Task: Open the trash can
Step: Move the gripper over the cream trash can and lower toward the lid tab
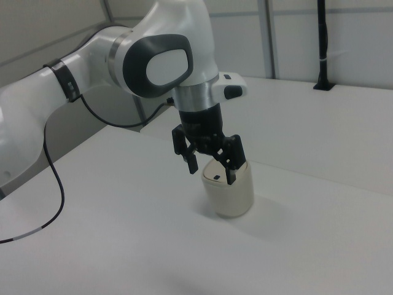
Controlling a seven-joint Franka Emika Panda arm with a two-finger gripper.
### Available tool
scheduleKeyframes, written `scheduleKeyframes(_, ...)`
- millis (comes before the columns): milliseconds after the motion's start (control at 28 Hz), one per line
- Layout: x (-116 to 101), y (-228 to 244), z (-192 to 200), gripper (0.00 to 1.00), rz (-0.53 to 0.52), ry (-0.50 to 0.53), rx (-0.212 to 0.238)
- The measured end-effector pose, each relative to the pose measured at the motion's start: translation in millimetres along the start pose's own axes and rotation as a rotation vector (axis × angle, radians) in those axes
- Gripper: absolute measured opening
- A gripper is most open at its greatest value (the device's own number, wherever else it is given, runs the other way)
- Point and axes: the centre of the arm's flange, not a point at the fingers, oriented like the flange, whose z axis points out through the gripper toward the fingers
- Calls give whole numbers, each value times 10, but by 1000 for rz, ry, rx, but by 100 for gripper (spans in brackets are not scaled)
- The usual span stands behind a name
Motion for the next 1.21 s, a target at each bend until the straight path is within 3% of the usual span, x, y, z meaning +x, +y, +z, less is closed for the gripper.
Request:
scheduleKeyframes(179,18,-23,-1,97,-6,5,-9)
scheduleKeyframes(286,24,-25,-5,81,-7,9,-10)
scheduleKeyframes(607,58,-113,-16,50,-19,27,16)
scheduleKeyframes(1036,357,-575,-142,1,-23,210,84)
scheduleKeyframes(1214,564,-720,22,1,-35,244,91)
